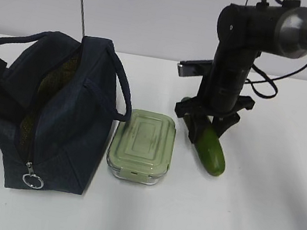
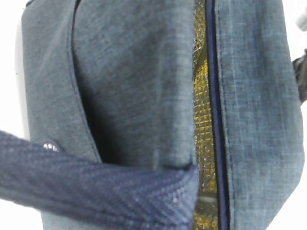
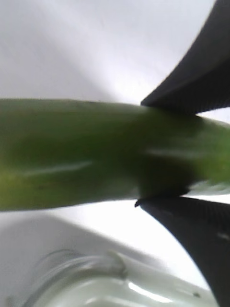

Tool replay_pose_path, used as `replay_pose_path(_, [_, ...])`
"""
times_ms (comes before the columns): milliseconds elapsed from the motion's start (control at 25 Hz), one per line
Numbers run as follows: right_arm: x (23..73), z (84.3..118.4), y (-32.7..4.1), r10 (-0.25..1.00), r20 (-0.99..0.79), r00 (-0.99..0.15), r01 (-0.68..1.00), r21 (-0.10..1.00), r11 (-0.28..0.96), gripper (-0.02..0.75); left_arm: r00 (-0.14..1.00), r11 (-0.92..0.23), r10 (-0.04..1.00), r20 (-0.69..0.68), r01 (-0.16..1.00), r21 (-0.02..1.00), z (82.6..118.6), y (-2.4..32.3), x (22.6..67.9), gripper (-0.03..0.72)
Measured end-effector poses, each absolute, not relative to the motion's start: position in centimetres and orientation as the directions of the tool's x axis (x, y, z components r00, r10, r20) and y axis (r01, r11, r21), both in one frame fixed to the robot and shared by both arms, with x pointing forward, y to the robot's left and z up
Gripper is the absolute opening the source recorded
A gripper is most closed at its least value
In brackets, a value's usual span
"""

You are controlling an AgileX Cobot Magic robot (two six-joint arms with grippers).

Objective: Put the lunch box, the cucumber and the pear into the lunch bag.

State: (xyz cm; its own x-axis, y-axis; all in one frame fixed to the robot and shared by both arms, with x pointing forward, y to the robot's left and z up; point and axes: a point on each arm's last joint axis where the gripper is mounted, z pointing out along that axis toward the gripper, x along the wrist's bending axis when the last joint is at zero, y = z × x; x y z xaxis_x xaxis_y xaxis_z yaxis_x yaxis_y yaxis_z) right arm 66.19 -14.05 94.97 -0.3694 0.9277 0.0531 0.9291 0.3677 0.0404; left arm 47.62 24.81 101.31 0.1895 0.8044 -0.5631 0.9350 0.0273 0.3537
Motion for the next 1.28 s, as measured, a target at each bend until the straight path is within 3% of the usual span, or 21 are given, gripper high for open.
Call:
replay_pose_path(320, [66.8,104.9,-13.8,0.924,0.042,-0.381,0.882,0.317,0.349,0.357,0.19,0.027,0.805,-0.562,0.935,0.354,101.3,24.8,47.6,-0.015])
replay_pose_path(560, [65.9,109.8,-12.2,0.879,0.25,-0.406,0.859,0.432,0.274,0.356,0.19,0.027,0.805,-0.562,0.935,0.354,101.3,24.8,47.6,-0.015])
replay_pose_path(720, [65.0,110.9,-10.2,0.771,0.426,-0.474,0.849,0.454,0.271,0.356,0.19,0.027,0.805,-0.562,0.935,0.354,101.3,24.8,47.6,-0.015])
replay_pose_path(1000, [62.6,111.7,-4.2,0.456,0.647,-0.611,0.791,0.524,0.316,0.356,0.189,0.029,0.803,-0.565,0.935,0.354,101.3,24.8,47.6,-0.015])
replay_pose_path(1280, [63.3,108.0,-0.6,0.374,0.74,-0.559,0.828,0.485,0.28,0.356,0.188,0.031,0.803,-0.566,0.935,0.354,101.3,24.8,47.6,-0.015])
